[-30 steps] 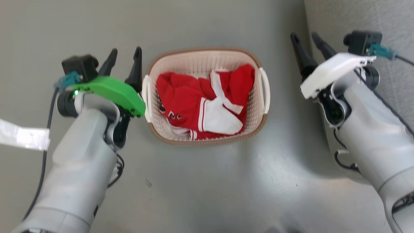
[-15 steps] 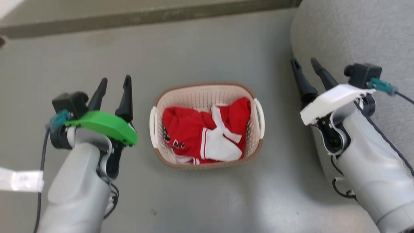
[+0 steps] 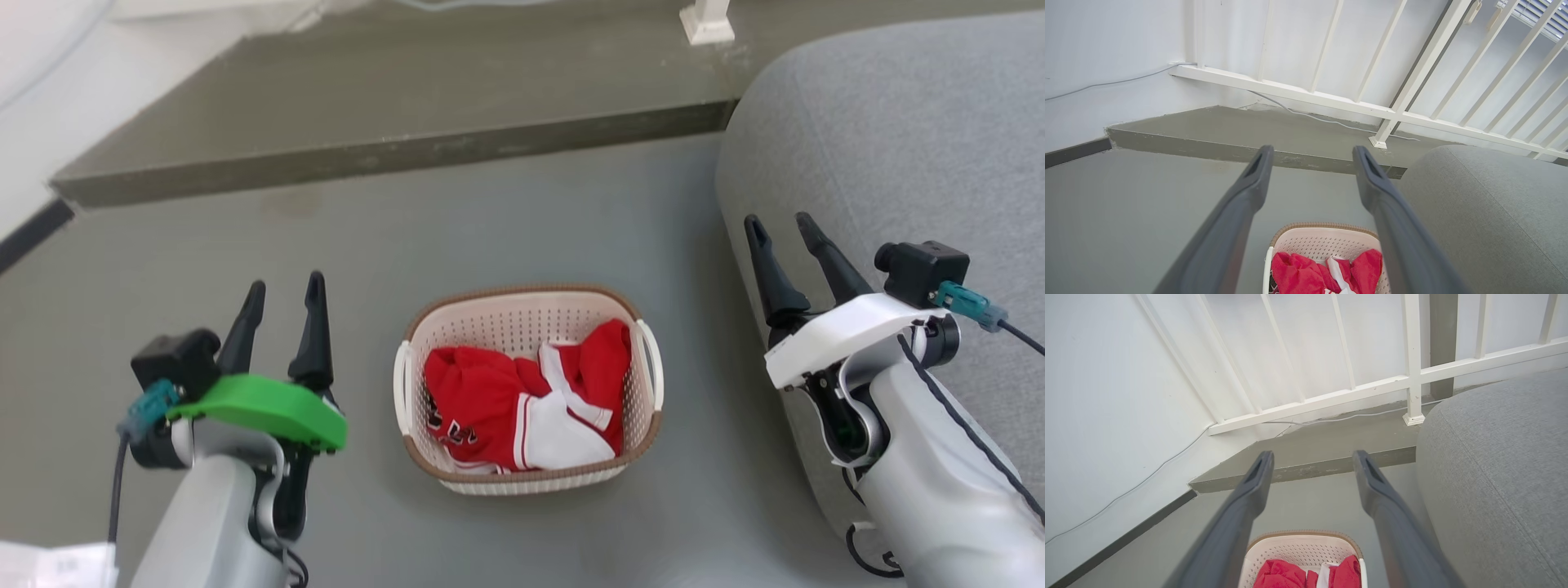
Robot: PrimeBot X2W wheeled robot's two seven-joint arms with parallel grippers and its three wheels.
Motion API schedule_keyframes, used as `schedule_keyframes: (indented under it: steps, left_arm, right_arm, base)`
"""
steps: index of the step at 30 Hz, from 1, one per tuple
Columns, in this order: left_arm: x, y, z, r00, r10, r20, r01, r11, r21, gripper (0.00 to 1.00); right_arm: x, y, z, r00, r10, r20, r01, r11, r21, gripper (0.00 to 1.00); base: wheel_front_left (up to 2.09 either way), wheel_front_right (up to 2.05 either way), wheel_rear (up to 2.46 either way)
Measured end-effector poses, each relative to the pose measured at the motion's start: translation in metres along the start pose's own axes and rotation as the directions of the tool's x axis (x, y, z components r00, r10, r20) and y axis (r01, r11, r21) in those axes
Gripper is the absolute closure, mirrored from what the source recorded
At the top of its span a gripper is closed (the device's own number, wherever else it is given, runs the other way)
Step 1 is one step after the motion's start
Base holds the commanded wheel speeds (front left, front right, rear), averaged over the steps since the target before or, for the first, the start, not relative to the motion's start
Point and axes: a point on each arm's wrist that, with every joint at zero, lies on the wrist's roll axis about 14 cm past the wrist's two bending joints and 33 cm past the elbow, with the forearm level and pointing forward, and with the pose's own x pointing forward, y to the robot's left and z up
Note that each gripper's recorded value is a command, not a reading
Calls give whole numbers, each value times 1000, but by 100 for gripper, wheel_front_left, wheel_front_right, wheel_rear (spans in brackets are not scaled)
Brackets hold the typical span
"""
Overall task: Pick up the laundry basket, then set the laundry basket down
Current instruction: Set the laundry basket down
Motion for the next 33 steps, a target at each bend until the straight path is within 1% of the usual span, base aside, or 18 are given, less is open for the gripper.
schedule_keyframes:
  steps: [3,6,14,19,33]
  left_arm:
    - [-9,-3,6,1000,-5,20,4,1000,19,0]
    - [-15,-8,12,999,-16,40,14,999,34,0]
    - [-27,-15,16,998,-28,62,25,999,41,0]
    - [-31,-17,19,996,-40,77,36,998,42,0]
    - [-44,-13,14,997,-29,67,26,999,45,0]
  right_arm:
    - [-5,4,13,999,6,42,-5,1000,-18,0]
    - [-12,6,17,998,9,58,-7,1000,-28,0]
    - [-28,4,15,998,-8,66,10,1000,-24,0]
    - [-34,9,12,998,-1,66,4,999,-34,0]
    - [-44,10,10,997,-9,75,11,999,-30,0]
  base:
    - [0,0,0]
    - [0,0,0]
    - [0,0,0]
    - [0,0,0]
    - [0,0,0]
